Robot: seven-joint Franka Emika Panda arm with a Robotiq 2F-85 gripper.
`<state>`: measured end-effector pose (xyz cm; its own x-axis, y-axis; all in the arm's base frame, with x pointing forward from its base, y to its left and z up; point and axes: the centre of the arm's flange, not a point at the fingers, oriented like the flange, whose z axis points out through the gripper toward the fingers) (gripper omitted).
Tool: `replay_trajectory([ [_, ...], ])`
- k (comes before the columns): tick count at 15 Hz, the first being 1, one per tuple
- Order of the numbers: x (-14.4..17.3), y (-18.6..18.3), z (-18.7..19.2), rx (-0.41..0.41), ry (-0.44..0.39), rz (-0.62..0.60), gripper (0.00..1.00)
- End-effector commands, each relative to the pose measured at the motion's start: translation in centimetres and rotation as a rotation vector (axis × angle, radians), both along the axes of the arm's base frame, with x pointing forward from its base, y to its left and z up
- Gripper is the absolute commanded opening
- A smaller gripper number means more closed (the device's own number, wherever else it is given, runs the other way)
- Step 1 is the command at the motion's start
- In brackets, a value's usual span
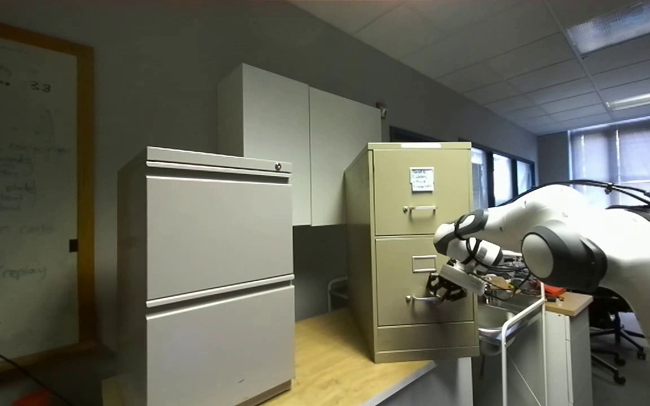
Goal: Open the bottom drawer of the file cabinet on the right
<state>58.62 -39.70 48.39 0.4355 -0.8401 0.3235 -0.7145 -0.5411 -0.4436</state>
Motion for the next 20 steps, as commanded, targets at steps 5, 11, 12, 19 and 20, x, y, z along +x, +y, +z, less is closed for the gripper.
replay_trajectory([
  [5, -2.6, 7.6, -3.6, -0.172, 0.137, 0.168, 0.08],
  [11, -3.5, 8.2, -4.3, -0.174, 0.068, 0.136, 0.07],
  [12, -3.7, 8.3, -4.3, -0.173, 0.058, 0.130, 0.07],
  [19, -4.9, 9.0, -4.5, -0.182, 0.023, 0.102, 0.07],
  [20, -5.3, 9.2, -4.6, -0.173, 0.019, 0.102, 0.07],
])
